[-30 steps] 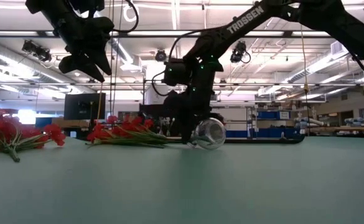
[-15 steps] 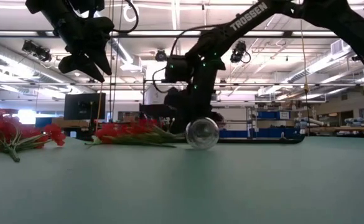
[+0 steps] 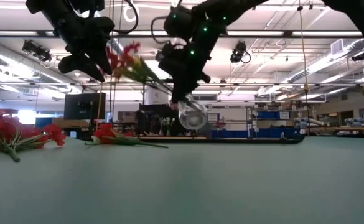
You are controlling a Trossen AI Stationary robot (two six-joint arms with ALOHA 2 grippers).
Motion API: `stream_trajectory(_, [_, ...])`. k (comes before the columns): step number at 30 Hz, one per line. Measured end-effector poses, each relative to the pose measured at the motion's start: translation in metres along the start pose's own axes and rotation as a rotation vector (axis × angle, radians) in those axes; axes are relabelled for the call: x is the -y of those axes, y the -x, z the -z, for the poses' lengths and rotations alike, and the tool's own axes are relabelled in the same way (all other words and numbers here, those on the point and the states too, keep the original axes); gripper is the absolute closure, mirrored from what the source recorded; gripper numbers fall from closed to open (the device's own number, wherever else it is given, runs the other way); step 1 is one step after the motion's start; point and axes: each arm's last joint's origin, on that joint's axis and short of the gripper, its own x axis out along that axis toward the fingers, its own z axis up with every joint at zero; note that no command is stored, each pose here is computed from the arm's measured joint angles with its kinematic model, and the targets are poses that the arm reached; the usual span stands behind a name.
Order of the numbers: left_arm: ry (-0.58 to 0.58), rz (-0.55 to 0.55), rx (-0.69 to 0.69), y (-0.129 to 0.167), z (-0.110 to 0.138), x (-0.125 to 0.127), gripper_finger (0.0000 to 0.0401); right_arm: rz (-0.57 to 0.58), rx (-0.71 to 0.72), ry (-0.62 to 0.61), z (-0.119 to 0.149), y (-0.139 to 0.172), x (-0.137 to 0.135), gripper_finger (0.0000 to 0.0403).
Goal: Sort flowers into vase by color
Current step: Adjust the transparent vase
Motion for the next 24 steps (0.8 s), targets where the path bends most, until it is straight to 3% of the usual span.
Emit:
stream_trajectory(3, [-0.029, 0.02, 0.029, 0.011, -0.004, 0.002, 0.023, 0.062, 0.079, -0.022, 0.006, 0.002, -0.005, 0.035])
stream_trajectory(7, [-0.061, 0.055, 0.142, 0.042, -0.014, 0.008, 0.0245, 0.087, 0.175, -0.074, 0.036, 0.003, -0.012, 0.035])
stream_trajectory(11, [-0.084, 0.074, 0.255, 0.068, -0.018, 0.007, 0.0263, 0.077, 0.402, -0.089, 0.069, 0.016, -0.02, 0.0351])
stream_trajectory(18, [-0.129, 0.104, 0.309, 0.076, -0.019, 0.008, 0.0273, 0.074, 0.709, 0.095, 0.114, 0.017, -0.031, 0.0351])
stream_trajectory(24, [-0.073, 0.165, 0.29, 0.076, -0.019, 0.01, 0.0273, 0.039, 0.673, 0.236, 0.138, -0.005, -0.047, 0.0351])
